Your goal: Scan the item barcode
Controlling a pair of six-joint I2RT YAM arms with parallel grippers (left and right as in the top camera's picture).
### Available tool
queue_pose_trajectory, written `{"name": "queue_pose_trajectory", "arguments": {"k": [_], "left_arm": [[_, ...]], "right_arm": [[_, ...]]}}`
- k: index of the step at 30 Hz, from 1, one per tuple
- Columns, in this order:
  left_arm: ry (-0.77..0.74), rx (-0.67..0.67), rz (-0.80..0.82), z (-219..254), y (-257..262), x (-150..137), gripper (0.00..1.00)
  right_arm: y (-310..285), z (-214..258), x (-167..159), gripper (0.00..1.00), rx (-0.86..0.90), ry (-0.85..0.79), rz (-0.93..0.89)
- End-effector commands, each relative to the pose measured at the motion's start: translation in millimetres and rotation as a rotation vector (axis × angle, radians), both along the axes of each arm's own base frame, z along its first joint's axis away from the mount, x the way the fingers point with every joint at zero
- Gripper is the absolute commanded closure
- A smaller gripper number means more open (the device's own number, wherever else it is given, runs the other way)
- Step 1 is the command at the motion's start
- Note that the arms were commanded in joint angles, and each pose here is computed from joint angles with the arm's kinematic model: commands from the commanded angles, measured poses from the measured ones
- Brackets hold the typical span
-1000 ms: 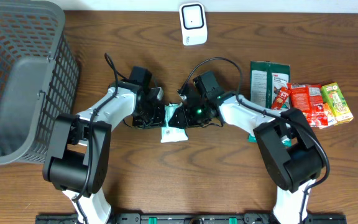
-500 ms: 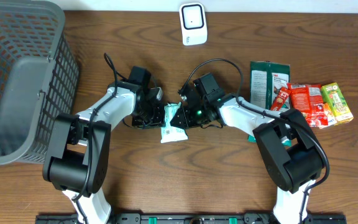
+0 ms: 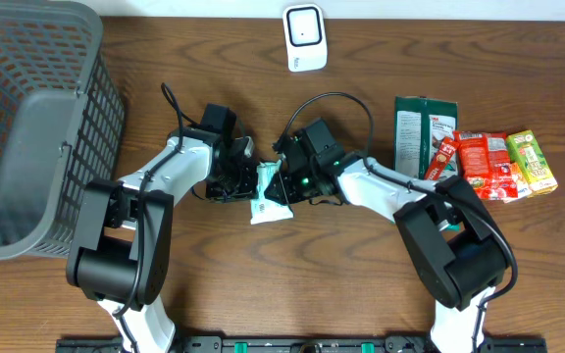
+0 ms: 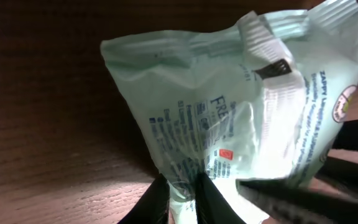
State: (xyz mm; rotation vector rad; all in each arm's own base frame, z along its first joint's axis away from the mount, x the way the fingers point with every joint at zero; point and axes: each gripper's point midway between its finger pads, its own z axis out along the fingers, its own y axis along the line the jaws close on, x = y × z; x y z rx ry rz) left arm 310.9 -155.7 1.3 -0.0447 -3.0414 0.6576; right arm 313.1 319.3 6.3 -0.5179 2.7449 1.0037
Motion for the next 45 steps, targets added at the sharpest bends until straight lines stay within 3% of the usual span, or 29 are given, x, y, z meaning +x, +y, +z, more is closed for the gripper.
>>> {"name": "queue_pose_trajectory", "arguments": {"k": [1,4,5,14,24,27,30,37,42,44,45], "left_arm": [[0.029,0.059,-0.021,-23,6,-7,0.83],[0.027,0.059,-0.021,-22,6,-7,0.83],[0.025,0.058,-0.021,-21,6,-6,0.77],[-0.141,0.018,-0.004,33,1,15,0.61],[-0.349,0.172,0.160,99,37,31,0.56],[-0.437,0.221,0.197,124,51,33,0.46],[-0.499,0.274,0.231,145,66,31,0.39],[-0.510,0.354,0.396,188,121,22,0.38],[-0.502,0.382,0.515,192,161,24,0.37],[-0.493,0.393,0.552,192,174,24,0.35],[-0.490,0.398,0.568,192,180,23,0.27]], "right_arm": [[22,-13,-34,0.88,0.009,0.045,0.094],[20,-14,-32,0.99,0.004,0.024,0.107],[18,-14,-30,0.99,0.003,0.016,0.112],[4,12,-12,0.99,-0.047,-0.123,0.117],[-49,88,23,0.99,-0.344,-0.495,-0.001],[-69,107,34,0.99,-0.489,-0.644,0.013],[-74,124,35,0.99,-0.512,-0.699,0.003],[-77,167,46,0.99,-0.488,-0.818,-0.031],[-83,194,58,0.99,-0.539,-0.891,0.012],[-86,211,63,0.99,-0.566,-0.925,0.021],[-88,222,68,0.99,-0.584,-0.951,0.019]]}}
